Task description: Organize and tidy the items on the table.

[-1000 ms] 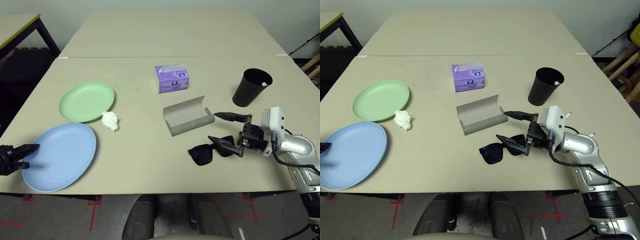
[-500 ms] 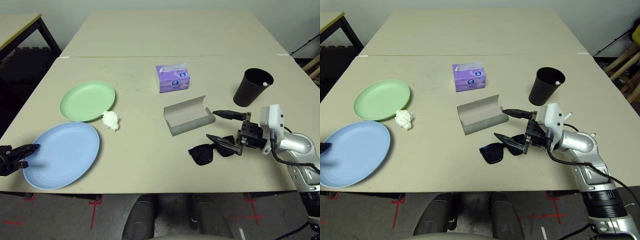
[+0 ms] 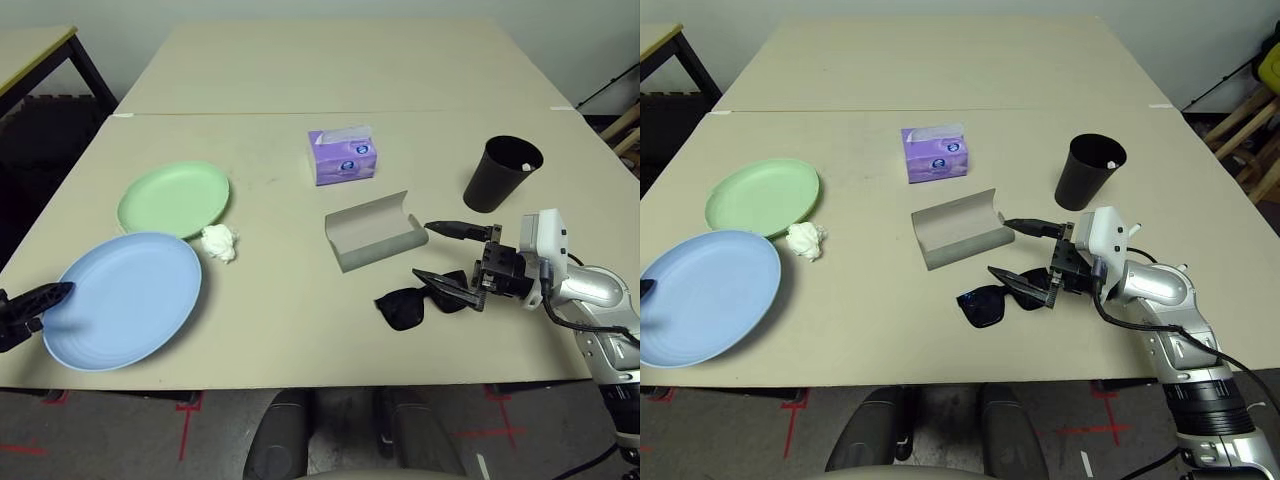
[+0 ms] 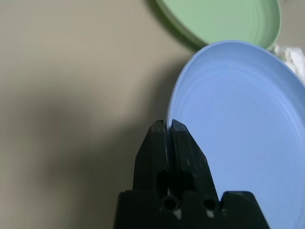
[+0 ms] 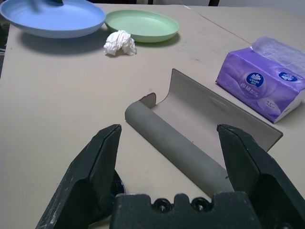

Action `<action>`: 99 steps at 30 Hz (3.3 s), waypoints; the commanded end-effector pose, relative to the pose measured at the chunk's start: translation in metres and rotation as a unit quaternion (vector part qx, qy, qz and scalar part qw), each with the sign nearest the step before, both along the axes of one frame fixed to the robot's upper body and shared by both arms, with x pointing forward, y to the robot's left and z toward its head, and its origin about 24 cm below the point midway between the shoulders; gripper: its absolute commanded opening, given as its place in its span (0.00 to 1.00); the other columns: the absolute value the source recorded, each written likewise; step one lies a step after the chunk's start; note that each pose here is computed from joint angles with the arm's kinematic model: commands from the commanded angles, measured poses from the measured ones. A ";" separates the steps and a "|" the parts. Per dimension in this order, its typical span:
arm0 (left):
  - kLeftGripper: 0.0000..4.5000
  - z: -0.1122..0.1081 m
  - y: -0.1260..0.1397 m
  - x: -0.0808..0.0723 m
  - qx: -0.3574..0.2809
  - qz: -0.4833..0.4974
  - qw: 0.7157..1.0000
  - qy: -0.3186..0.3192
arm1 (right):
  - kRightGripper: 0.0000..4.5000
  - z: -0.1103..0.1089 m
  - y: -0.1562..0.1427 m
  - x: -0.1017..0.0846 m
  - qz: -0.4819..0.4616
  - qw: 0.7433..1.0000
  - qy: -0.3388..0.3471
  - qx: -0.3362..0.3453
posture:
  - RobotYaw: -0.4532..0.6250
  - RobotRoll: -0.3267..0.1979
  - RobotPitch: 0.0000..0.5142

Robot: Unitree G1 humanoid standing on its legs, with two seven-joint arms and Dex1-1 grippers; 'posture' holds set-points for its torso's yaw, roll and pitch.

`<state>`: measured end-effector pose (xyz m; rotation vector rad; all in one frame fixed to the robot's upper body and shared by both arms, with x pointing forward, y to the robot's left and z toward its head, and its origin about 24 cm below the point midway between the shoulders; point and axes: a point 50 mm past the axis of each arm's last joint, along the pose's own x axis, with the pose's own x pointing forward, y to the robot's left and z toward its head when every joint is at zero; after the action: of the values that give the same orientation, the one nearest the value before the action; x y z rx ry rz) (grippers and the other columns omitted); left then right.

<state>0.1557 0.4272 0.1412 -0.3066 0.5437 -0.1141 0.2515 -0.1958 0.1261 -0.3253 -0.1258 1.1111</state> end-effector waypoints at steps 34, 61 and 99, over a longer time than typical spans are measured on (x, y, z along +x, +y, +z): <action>0.01 0.009 -0.013 0.109 -0.005 0.111 0.981 -0.157 | 1.00 -0.006 0.003 -0.003 0.008 1.000 0.002 -0.001 | 0.48 0.62 0.25; 0.01 0.040 -0.025 0.157 0.076 0.130 0.979 -0.135 | 1.00 -0.007 0.004 -0.005 0.009 1.000 0.001 0.000 | 0.47 0.62 0.25; 0.99 -0.006 -0.125 0.096 0.127 -0.122 0.965 -0.193 | 1.00 -0.005 0.007 -0.001 0.011 1.000 0.005 0.004 | 0.51 0.62 0.24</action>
<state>0.2543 0.3098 0.1412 0.0302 0.1582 -0.2711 0.2497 -0.1874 0.1224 -0.3208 -0.1380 1.1320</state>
